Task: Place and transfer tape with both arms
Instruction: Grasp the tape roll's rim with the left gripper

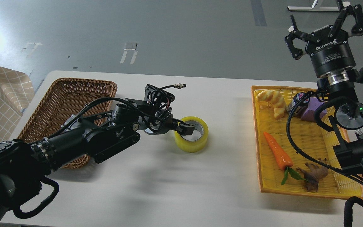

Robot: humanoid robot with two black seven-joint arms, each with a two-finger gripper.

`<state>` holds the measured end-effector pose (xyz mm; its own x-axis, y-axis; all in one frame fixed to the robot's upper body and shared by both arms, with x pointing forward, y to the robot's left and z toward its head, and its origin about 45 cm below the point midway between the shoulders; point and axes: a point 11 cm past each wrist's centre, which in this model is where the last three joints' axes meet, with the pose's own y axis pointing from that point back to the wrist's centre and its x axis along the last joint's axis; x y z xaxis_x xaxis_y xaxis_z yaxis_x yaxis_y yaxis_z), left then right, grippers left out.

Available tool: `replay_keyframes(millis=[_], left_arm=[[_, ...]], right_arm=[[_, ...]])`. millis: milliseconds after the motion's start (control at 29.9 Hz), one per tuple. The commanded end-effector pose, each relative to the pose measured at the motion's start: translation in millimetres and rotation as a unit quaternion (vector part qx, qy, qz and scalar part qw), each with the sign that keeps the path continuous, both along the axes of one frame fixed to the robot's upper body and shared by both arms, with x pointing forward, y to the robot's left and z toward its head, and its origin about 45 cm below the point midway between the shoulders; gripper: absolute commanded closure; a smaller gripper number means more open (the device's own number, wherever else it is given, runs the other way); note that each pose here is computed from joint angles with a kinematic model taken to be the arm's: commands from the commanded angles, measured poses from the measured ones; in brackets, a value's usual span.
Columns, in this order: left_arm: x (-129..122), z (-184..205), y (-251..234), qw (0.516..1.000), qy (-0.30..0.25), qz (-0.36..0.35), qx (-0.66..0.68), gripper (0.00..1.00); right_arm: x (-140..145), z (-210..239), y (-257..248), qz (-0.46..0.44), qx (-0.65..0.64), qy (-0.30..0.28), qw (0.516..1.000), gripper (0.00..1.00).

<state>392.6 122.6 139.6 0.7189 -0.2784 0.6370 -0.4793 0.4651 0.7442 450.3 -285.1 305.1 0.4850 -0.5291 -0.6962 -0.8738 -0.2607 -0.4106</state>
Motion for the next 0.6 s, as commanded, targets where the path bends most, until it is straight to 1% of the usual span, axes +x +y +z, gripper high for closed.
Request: replay_keyframes(millis=[0, 33, 67, 100, 134, 234, 267, 434, 568], left_arm=[[-1, -2, 0, 1.000, 0.001, -0.001, 0.001, 0.31], [-2, -3, 0, 1.000, 0.003, -0.002, 0.001, 0.39], [-2, -3, 0, 1.000, 0.002, -0.002, 0.002, 0.43], [-3, -4, 0, 1.000, 0.003, -0.006, 0.005, 0.53], [-4, -4, -2, 1.000, 0.005, -0.011, 0.004, 0.66], [-4, -3, -2, 1.000, 0.006, -0.016, 0.000, 0.93], [-6, -3, -5, 1.000, 0.010, -0.024, -0.009, 1.00], [-9, 0, -9, 0.998, 0.018, -0.044, -0.033, 1.00], [1, 13, -4, 0.998, 0.006, -0.042, -0.037, 1.00]], right_arm=[[0, 0, 0, 0.000, 0.000, 0.000, 1.000, 0.00], [0, 0, 0, 0.000, 0.000, 0.000, 1.000, 0.00], [0, 0, 0, 0.000, 0.000, 0.000, 1.000, 0.00], [0, -1, 0, 0.000, 0.000, 0.001, 1.000, 0.00], [0, -1, 1, 0.000, 0.001, 0.001, 1.000, 0.00], [0, 0, 1, 0.000, 0.001, 0.000, 1.000, 0.00], [0, -1, 0, 0.000, 0.001, 0.000, 1.000, 0.00], [0, -1, 1, 0.000, 0.001, 0.000, 1.000, 0.00], [0, -1, 5, 0.002, 0.007, 0.000, 1.000, 0.00]])
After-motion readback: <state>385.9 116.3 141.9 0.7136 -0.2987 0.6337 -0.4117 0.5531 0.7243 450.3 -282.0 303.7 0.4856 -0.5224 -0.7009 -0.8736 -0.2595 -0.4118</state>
